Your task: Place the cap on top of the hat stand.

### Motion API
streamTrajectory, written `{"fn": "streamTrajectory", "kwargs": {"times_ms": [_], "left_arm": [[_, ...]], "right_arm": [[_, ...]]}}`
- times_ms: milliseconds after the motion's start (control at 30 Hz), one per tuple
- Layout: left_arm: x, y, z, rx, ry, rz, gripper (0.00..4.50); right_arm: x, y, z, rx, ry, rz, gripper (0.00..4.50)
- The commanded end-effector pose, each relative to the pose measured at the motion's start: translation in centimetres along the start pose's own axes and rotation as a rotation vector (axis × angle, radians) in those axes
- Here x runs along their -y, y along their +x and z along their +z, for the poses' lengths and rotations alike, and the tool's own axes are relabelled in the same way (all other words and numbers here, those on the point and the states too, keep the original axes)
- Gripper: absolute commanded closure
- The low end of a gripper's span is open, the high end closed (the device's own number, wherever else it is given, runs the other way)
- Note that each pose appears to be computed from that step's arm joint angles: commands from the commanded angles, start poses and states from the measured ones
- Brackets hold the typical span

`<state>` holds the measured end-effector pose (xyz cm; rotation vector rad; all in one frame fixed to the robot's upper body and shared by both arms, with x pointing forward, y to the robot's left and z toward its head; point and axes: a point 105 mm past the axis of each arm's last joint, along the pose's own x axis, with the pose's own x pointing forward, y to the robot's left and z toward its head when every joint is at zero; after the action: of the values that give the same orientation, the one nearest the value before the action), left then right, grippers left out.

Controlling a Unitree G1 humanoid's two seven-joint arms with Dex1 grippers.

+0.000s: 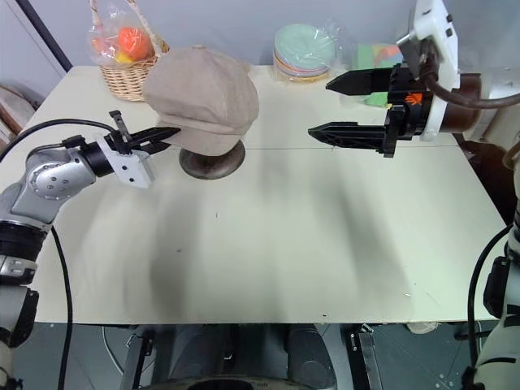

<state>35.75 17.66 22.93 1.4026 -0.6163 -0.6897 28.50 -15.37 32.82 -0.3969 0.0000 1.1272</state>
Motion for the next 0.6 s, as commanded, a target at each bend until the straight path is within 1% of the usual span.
{"fn": "streamTrajectory", "kwargs": {"times_ms": [33, 100, 133, 200, 233, 333, 433, 500, 600], "left_arm": [[-0.3, -0.1, 0.0, -0.001, 0.026, -0.002, 4.47], [0.1, -0.1, -0.1, -0.017, 0.020, -0.014, 4.47], [0.3, -0.2, -0.1, -0.021, 0.017, -0.019, 4.15], [0.8, -0.3, 0.0, -0.038, 0.000, -0.018, 3.29], [0.9, -0.4, 0.1, -0.041, -0.008, -0.015, 2.95], [1.2, -0.7, 0.6, -0.052, -0.030, 0.000, 1.46], [1.4, -1.4, 1.2, -0.088, -0.079, 0.039, 0.11], [1.4, -2.4, 1.1, -0.132, -0.141, 0.064, 0.04], [1.3, -4.9, 0.5, -0.222, -0.371, 0.117, 0.04]], "right_arm": [[0.0, -0.6, 0.8, 0.010, -0.039, -0.021, 0.00], [0.1, -0.6, 0.8, 0.010, -0.038, -0.027, 0.00], [0.2, -0.6, 0.8, 0.010, -0.038, -0.031, 0.00], [0.3, -0.5, 0.7, 0.009, -0.037, -0.037, 0.00], [0.4, -0.5, 0.7, 0.009, -0.037, -0.038, 0.00], [0.3, -0.4, 0.6, 0.008, -0.036, -0.038, 0.00], [0.4, -0.3, 0.4, 0.005, -0.036, -0.035, 0.00], [0.5, -0.2, 0.1, 0.001, -0.033, -0.034, 0.00], [0.6, -0.2, -0.5, -0.015, -0.028, -0.035, 0.00]]}}
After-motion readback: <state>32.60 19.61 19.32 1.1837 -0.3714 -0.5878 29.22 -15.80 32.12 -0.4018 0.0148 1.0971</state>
